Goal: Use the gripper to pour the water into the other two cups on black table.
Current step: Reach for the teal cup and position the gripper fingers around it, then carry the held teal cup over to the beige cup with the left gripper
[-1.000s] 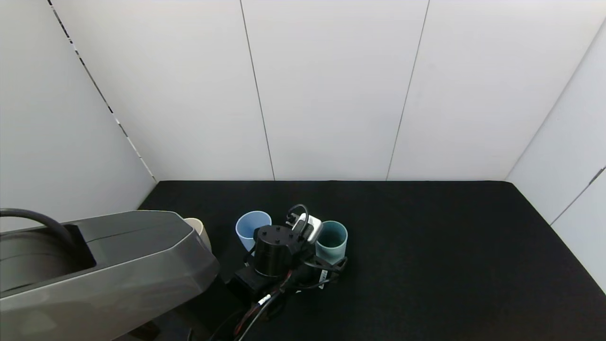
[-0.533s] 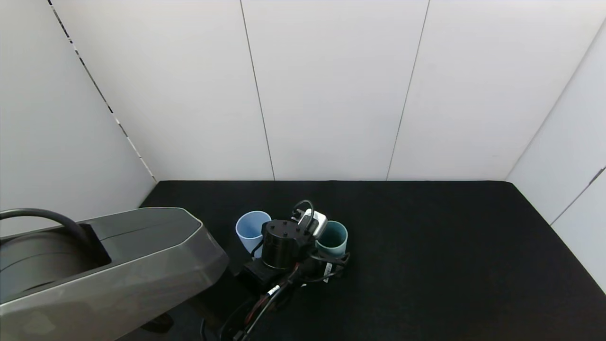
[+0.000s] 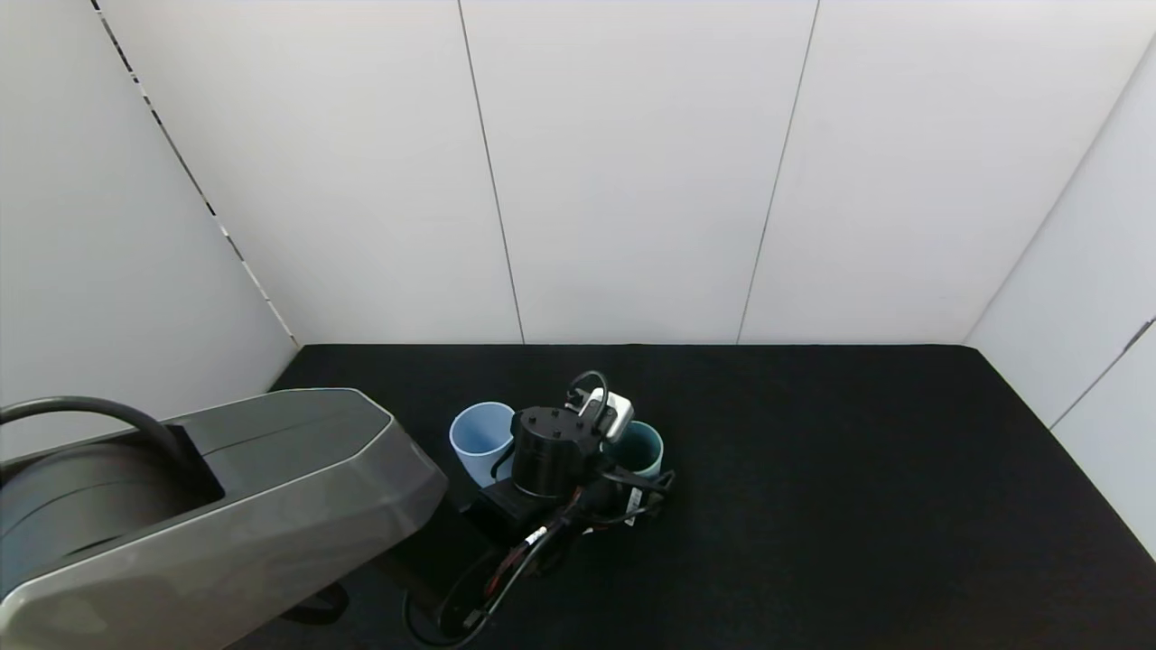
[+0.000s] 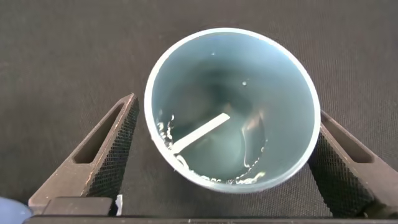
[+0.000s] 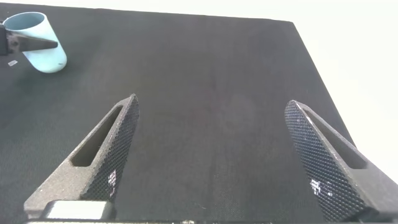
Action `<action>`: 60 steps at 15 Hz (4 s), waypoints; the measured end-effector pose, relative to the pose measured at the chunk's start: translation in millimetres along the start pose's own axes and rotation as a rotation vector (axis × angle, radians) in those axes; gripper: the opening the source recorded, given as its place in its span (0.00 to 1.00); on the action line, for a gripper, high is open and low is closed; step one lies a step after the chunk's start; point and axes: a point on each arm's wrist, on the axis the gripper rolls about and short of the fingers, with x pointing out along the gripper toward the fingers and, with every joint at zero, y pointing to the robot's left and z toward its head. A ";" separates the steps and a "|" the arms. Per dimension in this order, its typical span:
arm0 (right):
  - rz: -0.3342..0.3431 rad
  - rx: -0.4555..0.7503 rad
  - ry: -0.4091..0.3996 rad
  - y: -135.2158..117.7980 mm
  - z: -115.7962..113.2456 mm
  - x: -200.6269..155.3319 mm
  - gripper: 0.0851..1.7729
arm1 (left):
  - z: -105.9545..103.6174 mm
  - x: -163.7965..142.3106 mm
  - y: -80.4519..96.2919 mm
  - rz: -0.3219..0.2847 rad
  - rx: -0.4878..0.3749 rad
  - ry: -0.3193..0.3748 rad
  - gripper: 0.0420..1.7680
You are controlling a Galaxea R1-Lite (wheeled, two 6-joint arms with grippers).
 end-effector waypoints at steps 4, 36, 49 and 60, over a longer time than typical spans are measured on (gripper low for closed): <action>0.000 0.000 0.000 0.0 0.0 0.0 0.96 | 0.1 1.1 0.0 0.003 0.001 -0.005 0.80; 0.001 0.000 0.000 0.0 0.0 0.0 0.96 | 121.2 -174.4 116.3 0.311 0.035 -0.016 0.64; 0.000 0.000 0.000 0.0 0.0 0.0 0.96 | 66.7 -272.9 218.7 0.567 0.085 0.149 0.64; 0.000 0.000 0.000 0.0 0.0 0.0 0.96 | 37.6 -261.5 220.1 0.502 0.244 0.320 0.64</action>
